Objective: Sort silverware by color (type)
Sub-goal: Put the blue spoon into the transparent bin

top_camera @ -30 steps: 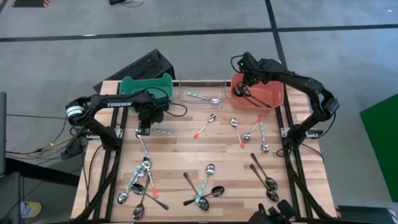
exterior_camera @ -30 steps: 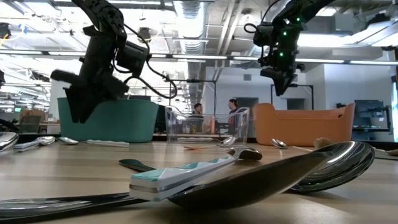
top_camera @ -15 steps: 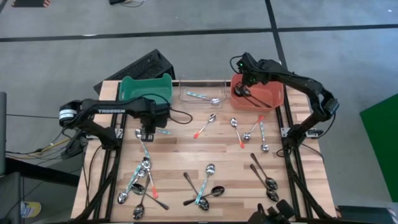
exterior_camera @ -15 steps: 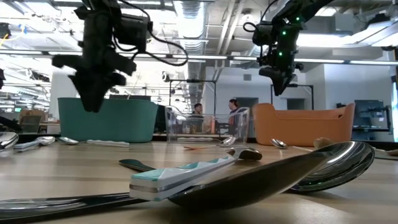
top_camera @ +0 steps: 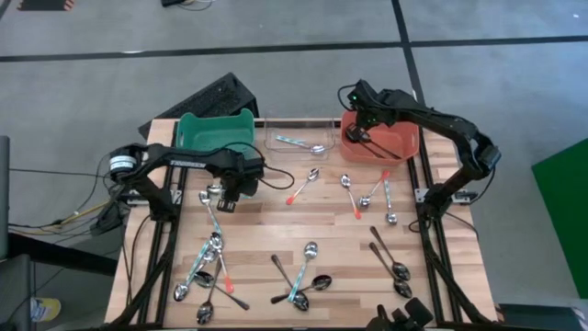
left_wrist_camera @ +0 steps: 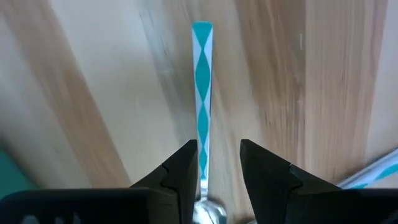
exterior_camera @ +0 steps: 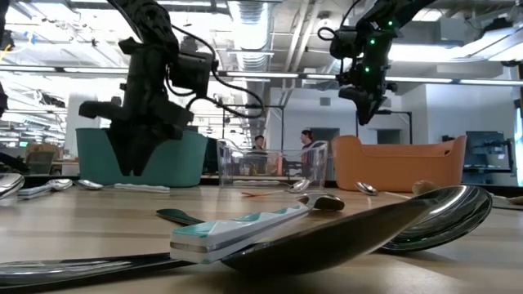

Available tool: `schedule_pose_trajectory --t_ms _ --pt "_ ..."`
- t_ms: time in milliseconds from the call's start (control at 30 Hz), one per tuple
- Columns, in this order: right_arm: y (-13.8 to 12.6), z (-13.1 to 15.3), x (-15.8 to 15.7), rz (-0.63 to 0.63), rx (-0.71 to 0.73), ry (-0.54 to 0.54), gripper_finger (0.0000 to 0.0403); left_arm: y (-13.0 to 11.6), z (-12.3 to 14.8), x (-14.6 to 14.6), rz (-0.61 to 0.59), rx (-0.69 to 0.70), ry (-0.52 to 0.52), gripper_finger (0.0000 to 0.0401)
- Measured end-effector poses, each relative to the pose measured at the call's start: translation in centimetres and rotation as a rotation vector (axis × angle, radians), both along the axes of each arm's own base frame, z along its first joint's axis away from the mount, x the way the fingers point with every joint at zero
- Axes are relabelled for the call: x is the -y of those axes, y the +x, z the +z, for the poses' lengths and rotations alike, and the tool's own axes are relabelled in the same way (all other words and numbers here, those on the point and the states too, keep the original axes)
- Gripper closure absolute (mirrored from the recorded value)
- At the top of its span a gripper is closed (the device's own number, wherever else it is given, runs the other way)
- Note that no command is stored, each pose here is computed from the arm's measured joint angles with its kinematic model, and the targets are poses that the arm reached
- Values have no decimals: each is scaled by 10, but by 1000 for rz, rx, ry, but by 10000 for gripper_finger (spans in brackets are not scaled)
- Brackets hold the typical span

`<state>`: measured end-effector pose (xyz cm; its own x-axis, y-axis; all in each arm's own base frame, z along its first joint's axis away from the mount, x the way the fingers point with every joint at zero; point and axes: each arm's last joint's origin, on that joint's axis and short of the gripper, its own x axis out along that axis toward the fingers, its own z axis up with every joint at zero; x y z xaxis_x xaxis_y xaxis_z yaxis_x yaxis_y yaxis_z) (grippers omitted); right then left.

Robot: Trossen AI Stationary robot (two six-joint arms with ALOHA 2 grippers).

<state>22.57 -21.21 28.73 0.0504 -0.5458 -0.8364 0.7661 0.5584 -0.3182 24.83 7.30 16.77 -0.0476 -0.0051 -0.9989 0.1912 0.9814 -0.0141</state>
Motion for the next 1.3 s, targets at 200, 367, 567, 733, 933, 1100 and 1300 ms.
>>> schedule_pose_trajectory --t_ms 200,367,567,733,933,1100,1300 --pt "0 0 0 0 -2 4 300 7 -9 -3 17 10 30 293" --pt "0 0 -1 2 -2 5 300 10 -15 -3 16 7 8 293" --pt "1 0 -2 7 -1 6 300 14 -26 -1 29 -7 -71 293" --pt "2 0 -3 14 -1 6 300 17 -40 0 41 -66 -84 293" --pt "2 0 -3 13 -1 5 300 20 -42 2 21 -60 -72 318" --pt "2 0 -3 13 -1 5 300 19 -33 2 14 -21 -47 381" --pt "2 0 -3 13 -1 5 300 20 -20 3 15 61 -42 389"
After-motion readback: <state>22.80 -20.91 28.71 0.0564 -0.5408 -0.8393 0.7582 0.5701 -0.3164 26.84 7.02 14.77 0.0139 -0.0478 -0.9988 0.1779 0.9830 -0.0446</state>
